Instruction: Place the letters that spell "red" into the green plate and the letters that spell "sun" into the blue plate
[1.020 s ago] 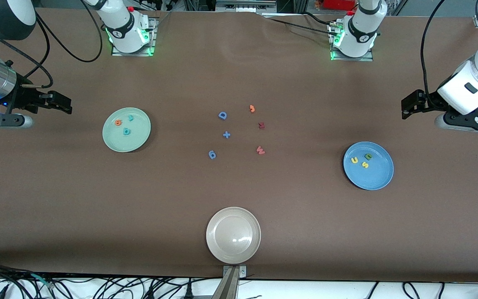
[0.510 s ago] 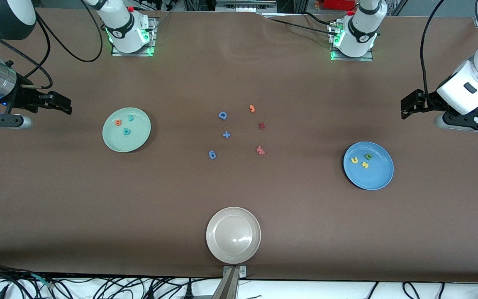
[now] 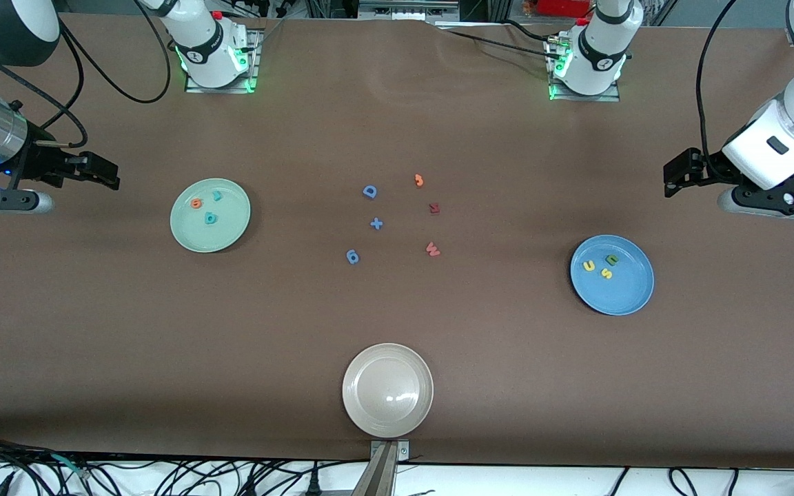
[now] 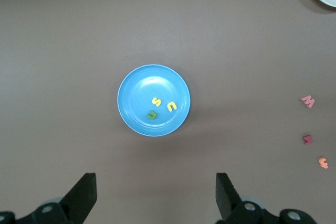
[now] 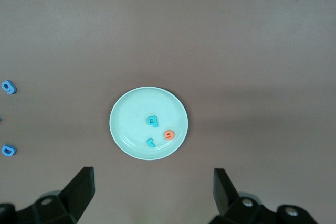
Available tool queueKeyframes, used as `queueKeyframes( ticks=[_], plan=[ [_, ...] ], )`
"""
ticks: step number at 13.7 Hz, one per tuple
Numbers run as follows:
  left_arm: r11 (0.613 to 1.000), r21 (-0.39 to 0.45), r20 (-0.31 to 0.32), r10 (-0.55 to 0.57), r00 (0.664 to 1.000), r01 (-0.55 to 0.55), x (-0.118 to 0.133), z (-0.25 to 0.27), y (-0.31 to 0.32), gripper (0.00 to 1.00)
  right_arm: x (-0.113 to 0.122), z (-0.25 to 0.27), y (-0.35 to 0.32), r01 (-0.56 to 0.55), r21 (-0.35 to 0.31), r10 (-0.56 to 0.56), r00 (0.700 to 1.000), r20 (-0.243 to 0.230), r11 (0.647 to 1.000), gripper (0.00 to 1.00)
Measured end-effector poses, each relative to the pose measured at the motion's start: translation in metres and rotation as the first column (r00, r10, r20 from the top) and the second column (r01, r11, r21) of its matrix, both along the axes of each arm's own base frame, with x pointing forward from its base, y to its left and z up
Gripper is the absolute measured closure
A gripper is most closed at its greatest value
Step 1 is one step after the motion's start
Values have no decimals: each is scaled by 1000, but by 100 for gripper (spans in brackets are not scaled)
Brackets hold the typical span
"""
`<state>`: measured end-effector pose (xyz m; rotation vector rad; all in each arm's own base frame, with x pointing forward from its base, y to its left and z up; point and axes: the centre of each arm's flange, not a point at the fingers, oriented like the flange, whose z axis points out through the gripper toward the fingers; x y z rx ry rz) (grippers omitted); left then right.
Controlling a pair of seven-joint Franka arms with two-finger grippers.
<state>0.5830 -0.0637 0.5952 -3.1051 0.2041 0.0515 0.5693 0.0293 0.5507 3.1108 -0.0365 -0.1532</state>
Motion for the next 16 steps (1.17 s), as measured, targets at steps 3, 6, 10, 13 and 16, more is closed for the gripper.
queueKeyframes(
  ticks=[3,6,10,13,16],
  plan=[
    [1000,0,0,-4,1000,4,0,0,-2,0,0,0,0,0,0,0,1000,0,1000,0],
    [1000,0,0,-4,1000,4,0,0,-2,0,0,0,0,0,0,0,1000,0,1000,0],
    [1000,0,0,-5,1000,5,0,0,-3,0,0,0,0,0,0,0,1000,0,1000,0],
    [1000,0,0,-6,1000,6,0,0,-3,0,0,0,0,0,0,0,1000,0,1000,0],
    [1000,0,0,-6,1000,6,0,0,-4,0,0,0,0,0,0,0,1000,0,1000,0]
  ],
)
